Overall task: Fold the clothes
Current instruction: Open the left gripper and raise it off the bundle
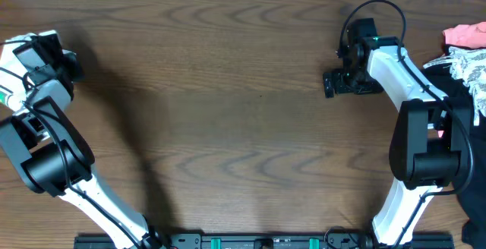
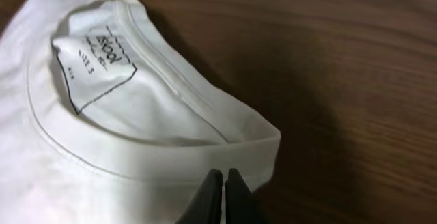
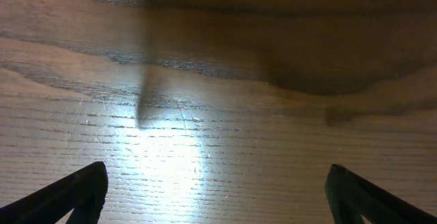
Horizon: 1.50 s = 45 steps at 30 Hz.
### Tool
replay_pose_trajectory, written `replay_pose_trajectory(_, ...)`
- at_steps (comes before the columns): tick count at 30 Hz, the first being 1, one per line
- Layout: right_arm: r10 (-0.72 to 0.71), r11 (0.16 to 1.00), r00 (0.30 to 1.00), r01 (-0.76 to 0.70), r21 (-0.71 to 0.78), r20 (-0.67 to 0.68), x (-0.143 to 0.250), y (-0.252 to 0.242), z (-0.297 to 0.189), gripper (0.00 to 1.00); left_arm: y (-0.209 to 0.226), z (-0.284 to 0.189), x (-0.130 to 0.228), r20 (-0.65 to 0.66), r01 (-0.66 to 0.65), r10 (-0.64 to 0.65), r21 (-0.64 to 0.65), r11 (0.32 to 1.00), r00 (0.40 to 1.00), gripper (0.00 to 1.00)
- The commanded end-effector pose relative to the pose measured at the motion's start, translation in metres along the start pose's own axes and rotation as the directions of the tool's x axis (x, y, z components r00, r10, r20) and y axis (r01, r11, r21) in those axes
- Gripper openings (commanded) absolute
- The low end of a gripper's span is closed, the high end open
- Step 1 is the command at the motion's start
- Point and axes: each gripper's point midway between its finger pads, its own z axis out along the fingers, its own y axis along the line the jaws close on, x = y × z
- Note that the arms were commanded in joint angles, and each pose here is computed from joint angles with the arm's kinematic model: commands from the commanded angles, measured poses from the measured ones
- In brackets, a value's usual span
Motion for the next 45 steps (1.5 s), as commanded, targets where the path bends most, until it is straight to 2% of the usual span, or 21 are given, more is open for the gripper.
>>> replay_pose_trajectory(1, 0.019, 1.000, 1.000, -0.019, 0.008, -0.010, 0.002, -0.003, 0.004, 0.99, 0.005, -0.016, -0.038, 0.061, 0.080, -0.080, 0.002, 0.997, 0.995, 0.06)
replay_pose_trajectory(10, 0.019, 1.000, 1.000, -0.019, 0.008, -0.010, 0.002, -0.003, 0.004, 0.99, 0.034, -0.050, -0.052, 0.038, 0.106, -0.103, -0.089, 0.990, 0.994, 0.06)
replay_pose_trajectory(24, 0.019, 1.000, 1.000, -0.019, 0.008, -0.010, 0.002, -0.003, 0.004, 0.99, 0.110, -0.060, -0.027, 0.023, 0.192, -0.191, -0.199, 0.961, 0.981, 0.06)
replay_pose_trajectory(29, 0.019, 1.000, 1.000, -0.019, 0.008, -0.010, 0.002, -0.003, 0.004, 0.99, 0.128, -0.052, -0.004, -0.016, 0.217, -0.226, -0.224, 0.950, 0.974, 0.06)
replay_pose_trajectory(36, 0.019, 1.000, 1.000, -0.019, 0.008, -0.010, 0.002, -0.003, 0.004, 0.99, 0.139, -0.030, 0.048, -0.116, 0.273, -0.308, -0.245, 0.930, 0.944, 0.06)
replay_pose_trajectory(42, 0.019, 1.000, 1.000, -0.019, 0.008, -0.010, 0.002, -0.003, 0.004, 0.99, 0.135, -0.019, 0.083, -0.202, 0.290, -0.342, -0.248, 0.924, 0.918, 0.06)
replay_pose_trajectory(45, 0.019, 1.000, 1.000, -0.019, 0.008, -0.010, 0.002, -0.003, 0.004, 0.99, 0.128, -0.019, 0.097, -0.244, 0.336, -0.397, -0.256, 0.906, 0.885, 0.06)
